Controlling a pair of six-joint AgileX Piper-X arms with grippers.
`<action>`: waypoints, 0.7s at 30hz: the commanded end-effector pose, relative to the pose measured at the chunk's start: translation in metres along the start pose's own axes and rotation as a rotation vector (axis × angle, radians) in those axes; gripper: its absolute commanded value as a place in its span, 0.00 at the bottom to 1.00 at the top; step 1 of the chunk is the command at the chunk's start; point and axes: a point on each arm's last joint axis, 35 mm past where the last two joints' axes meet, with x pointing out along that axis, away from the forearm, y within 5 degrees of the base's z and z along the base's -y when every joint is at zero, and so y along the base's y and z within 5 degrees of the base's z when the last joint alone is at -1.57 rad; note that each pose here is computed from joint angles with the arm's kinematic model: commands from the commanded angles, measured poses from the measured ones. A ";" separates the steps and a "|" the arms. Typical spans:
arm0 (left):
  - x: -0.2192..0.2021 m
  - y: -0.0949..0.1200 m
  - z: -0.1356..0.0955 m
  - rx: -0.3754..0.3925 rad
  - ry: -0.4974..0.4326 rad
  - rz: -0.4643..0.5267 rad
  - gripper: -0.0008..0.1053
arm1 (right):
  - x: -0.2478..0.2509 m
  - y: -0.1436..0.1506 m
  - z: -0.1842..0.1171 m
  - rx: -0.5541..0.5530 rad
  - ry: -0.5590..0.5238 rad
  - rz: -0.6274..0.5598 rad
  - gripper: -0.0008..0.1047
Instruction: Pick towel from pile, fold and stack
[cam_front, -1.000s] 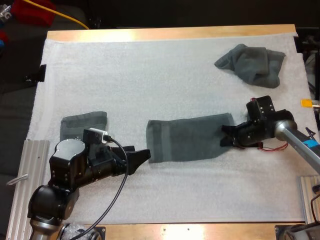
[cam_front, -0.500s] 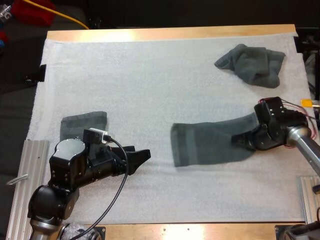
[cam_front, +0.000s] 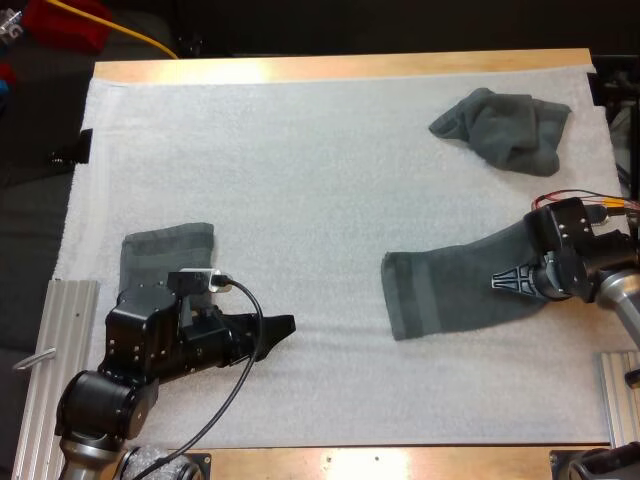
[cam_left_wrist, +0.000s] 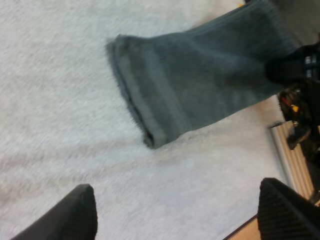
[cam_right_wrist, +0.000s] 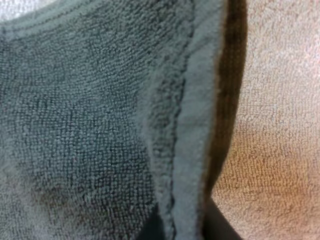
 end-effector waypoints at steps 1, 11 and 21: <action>-0.001 0.000 -0.001 -0.014 -0.006 0.027 0.62 | -0.004 0.001 0.001 -0.016 -0.010 -0.010 0.01; -0.002 0.002 -0.003 -0.007 0.007 0.050 0.62 | -0.016 0.047 0.005 -0.151 -0.078 0.048 0.01; -0.002 0.002 -0.003 -0.008 0.011 0.045 0.62 | 0.008 0.091 0.016 -0.052 -0.043 0.298 0.01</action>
